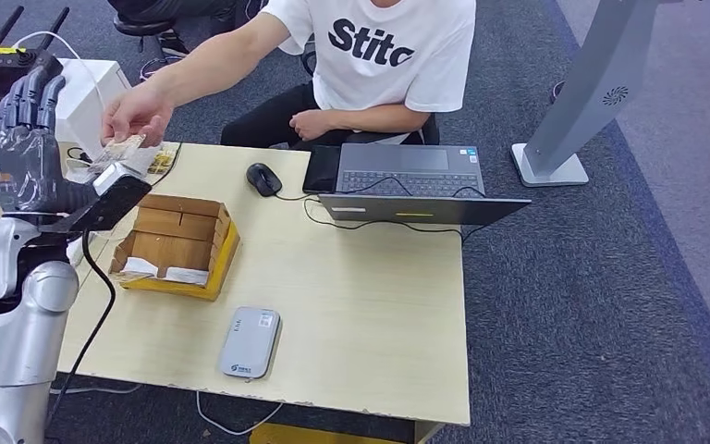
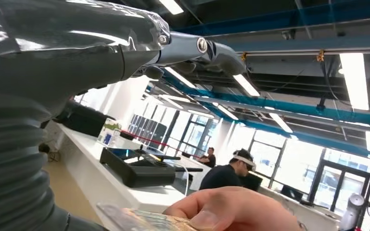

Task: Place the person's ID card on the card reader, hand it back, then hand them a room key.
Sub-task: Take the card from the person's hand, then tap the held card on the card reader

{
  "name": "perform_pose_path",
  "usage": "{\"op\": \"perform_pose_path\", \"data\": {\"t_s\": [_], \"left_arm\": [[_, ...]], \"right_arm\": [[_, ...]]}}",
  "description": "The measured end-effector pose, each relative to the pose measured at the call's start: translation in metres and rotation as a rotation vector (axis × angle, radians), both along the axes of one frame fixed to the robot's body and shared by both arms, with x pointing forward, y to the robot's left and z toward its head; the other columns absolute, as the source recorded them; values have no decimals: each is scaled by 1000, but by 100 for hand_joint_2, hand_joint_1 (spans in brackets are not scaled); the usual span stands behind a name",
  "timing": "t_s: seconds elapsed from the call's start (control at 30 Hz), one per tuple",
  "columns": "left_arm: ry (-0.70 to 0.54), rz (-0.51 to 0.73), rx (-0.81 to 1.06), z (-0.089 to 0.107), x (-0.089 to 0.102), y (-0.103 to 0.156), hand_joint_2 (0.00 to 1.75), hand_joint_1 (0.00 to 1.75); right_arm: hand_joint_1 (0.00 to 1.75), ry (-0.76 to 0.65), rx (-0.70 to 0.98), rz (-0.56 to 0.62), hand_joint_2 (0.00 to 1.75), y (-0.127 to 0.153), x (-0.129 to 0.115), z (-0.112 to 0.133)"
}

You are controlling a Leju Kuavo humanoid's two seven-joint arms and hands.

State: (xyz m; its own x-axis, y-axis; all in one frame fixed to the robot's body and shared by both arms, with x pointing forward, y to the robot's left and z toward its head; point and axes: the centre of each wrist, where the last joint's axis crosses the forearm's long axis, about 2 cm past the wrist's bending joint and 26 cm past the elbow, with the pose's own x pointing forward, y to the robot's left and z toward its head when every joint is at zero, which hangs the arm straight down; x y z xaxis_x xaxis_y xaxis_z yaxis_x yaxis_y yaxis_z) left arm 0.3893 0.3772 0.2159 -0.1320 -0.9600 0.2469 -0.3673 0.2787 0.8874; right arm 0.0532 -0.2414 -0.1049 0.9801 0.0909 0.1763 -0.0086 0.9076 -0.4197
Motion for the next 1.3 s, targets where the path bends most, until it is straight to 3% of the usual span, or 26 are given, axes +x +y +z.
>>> {"op": "perform_pose_path", "data": {"t_s": [0.03, 0.13, 0.17, 0.47, 0.97, 1.3], "left_arm": [[6, -3, 18, -2, 0, -3, 175, 32], [30, -14, 87, -9, 0, -14, 175, 163], [36, -16, 102, -12, 0, -17, 175, 175], [89, -26, 136, -35, -7, -20, 175, 175], [137, -64, 143, -55, -19, -23, 175, 175], [210, -183, 190, -76, -38, -57, 175, 175]], "right_arm": [[0, 2, 2, 3, 175, 0, 0, 0], [0, 3, 7, 13, 175, 1, 0, 0], [0, 3, 7, 14, 175, 1, 1, 0], [0, 5, 7, 15, 175, 1, 0, 0], [0, 9, 5, 18, 175, 1, -1, 0], [0, 11, 8, 8, 175, 2, -1, 0]]}}
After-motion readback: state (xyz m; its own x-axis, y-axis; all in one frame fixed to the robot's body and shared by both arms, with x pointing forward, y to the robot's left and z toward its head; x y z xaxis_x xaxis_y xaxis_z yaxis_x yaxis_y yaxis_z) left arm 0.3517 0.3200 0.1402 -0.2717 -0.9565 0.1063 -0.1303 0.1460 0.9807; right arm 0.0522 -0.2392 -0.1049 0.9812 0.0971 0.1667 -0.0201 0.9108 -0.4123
